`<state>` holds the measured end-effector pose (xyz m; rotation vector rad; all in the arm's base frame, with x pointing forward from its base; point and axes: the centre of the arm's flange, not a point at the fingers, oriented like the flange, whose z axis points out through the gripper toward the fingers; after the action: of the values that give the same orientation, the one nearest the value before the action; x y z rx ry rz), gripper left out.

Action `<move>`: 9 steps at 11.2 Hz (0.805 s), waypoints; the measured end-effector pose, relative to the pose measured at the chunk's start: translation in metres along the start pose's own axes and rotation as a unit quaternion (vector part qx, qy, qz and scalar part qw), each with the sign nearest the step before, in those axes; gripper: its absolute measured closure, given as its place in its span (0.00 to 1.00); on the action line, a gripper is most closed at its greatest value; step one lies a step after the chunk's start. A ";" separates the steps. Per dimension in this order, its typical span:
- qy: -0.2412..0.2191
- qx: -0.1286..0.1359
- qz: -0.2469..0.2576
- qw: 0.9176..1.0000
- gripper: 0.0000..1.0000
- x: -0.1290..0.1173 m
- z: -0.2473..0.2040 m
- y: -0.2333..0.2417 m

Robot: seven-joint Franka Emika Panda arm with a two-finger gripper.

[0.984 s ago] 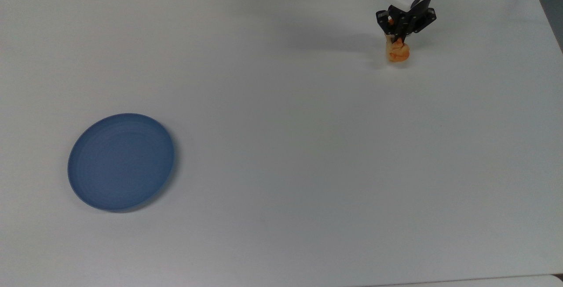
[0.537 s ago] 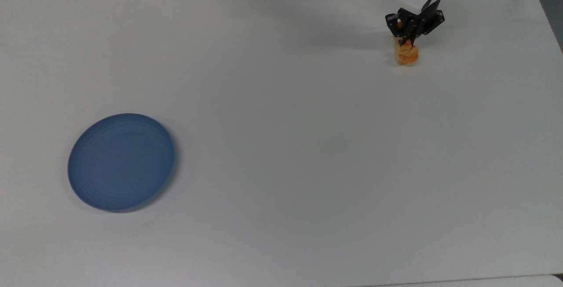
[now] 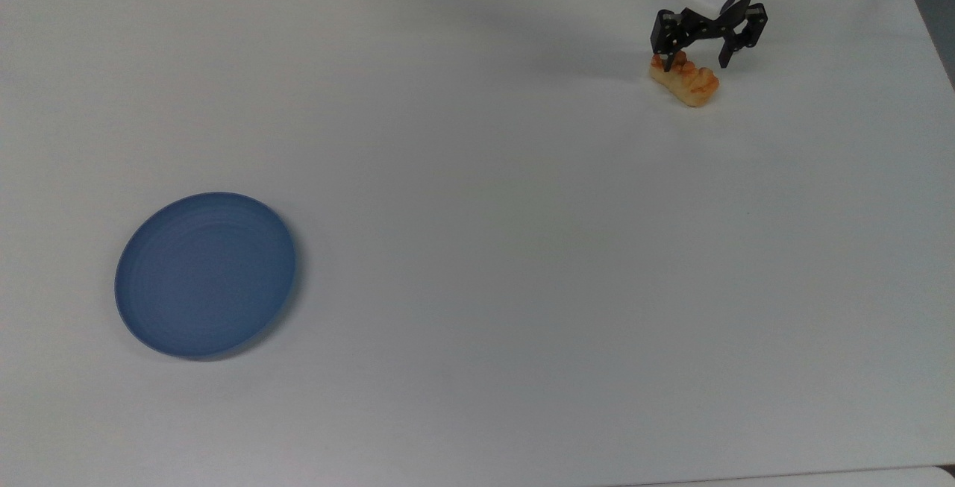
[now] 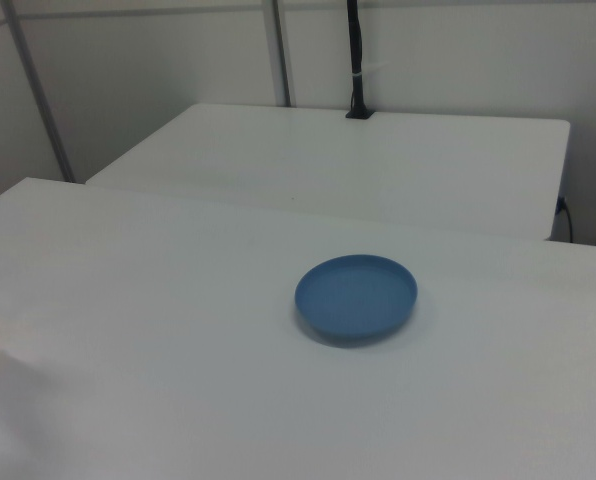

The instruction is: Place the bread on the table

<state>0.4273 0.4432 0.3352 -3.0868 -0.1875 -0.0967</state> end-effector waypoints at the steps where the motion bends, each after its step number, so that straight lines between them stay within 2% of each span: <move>1: -0.004 -0.003 -0.001 1.000 0.00 -0.002 0.001 -0.001; 3: -0.015 -0.015 -0.002 1.000 0.00 -0.004 -0.003 -0.002; 5: -0.020 -0.029 0.004 0.999 0.00 0.009 -0.022 0.002; 7: -0.015 -0.036 -0.006 0.999 0.00 0.036 -0.047 0.024; 9: -0.018 -0.057 -0.017 0.998 0.00 0.077 -0.074 0.077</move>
<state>0.5090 0.3719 0.4108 -3.2008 -0.2441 -0.0534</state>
